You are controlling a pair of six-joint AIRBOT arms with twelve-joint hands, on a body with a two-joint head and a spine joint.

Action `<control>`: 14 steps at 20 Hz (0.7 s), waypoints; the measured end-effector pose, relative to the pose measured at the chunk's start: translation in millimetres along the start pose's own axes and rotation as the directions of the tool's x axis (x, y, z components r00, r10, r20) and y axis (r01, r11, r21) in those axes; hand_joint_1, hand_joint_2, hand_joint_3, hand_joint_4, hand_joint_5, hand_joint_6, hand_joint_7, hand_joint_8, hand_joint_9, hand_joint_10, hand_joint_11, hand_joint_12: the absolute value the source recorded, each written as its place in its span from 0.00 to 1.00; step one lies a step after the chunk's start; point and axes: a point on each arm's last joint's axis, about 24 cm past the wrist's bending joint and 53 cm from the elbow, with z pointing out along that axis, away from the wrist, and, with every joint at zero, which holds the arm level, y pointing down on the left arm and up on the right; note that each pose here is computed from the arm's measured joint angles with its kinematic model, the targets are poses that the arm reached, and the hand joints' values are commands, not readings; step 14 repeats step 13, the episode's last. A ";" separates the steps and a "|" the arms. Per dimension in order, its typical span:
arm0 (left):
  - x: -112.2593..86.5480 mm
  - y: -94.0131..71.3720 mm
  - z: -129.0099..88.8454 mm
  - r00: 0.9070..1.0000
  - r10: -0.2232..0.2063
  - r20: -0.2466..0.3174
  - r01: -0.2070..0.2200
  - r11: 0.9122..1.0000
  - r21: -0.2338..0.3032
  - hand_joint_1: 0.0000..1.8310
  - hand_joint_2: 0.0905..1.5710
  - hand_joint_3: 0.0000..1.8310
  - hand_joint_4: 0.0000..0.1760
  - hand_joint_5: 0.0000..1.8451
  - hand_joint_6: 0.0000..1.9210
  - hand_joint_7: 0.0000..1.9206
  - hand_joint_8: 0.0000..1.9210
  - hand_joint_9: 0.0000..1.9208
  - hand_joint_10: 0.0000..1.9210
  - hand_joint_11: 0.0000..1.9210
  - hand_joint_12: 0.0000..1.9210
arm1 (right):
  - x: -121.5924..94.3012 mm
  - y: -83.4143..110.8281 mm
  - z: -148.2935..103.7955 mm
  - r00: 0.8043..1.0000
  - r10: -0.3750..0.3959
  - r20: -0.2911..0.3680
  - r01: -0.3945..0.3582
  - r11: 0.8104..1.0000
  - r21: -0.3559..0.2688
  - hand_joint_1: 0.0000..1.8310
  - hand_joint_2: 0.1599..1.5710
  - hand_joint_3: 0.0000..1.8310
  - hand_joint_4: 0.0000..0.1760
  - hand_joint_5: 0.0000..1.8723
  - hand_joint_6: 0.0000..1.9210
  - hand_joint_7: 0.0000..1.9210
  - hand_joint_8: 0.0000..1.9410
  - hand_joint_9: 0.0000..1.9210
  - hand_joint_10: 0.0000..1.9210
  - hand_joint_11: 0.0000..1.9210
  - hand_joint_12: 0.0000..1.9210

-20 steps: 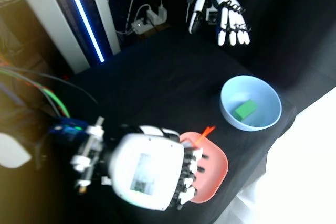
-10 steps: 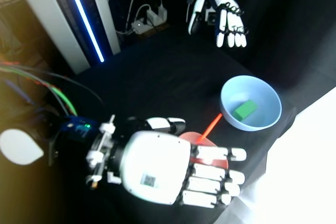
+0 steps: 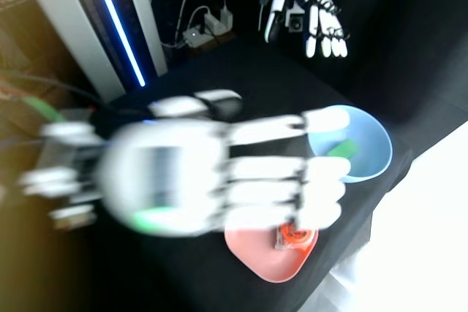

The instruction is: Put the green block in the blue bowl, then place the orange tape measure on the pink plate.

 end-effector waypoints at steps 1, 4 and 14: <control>0.0 -3.6 -3.1 1.000 -0.005 0.006 0.005 1.000 0.011 0.48 0.59 0.00 0.06 0.17 0.00 0.12 0.00 0.08 0.00 0.00 0.25 | 7.5 -0.4 -14.1 1.000 0.019 0.001 -0.019 1.000 -0.007 0.48 0.46 0.00 0.91 0.00 0.00 0.01 0.00 0.00 0.00 0.00 0.00; -6.8 -14.6 -10.7 0.999 -0.009 0.037 0.008 0.999 0.044 0.43 0.60 0.00 0.51 0.11 0.00 0.08 0.00 0.10 0.00 0.00 0.28 | 4.2 23.8 -59.3 0.996 0.045 0.075 -0.037 0.994 -0.101 0.49 0.46 0.00 1.00 0.00 0.00 0.03 0.01 0.00 0.00 0.00 0.00; -7.5 -26.2 -14.1 0.998 -0.028 0.062 0.023 0.997 0.077 0.05 0.73 0.01 0.36 0.00 0.00 0.01 0.00 0.06 0.01 0.00 0.27 | -2.8 44.2 -131.1 0.961 0.113 0.251 -0.060 0.976 -0.209 0.47 0.50 0.01 0.99 0.03 0.00 0.00 0.00 0.00 0.00 0.00 0.00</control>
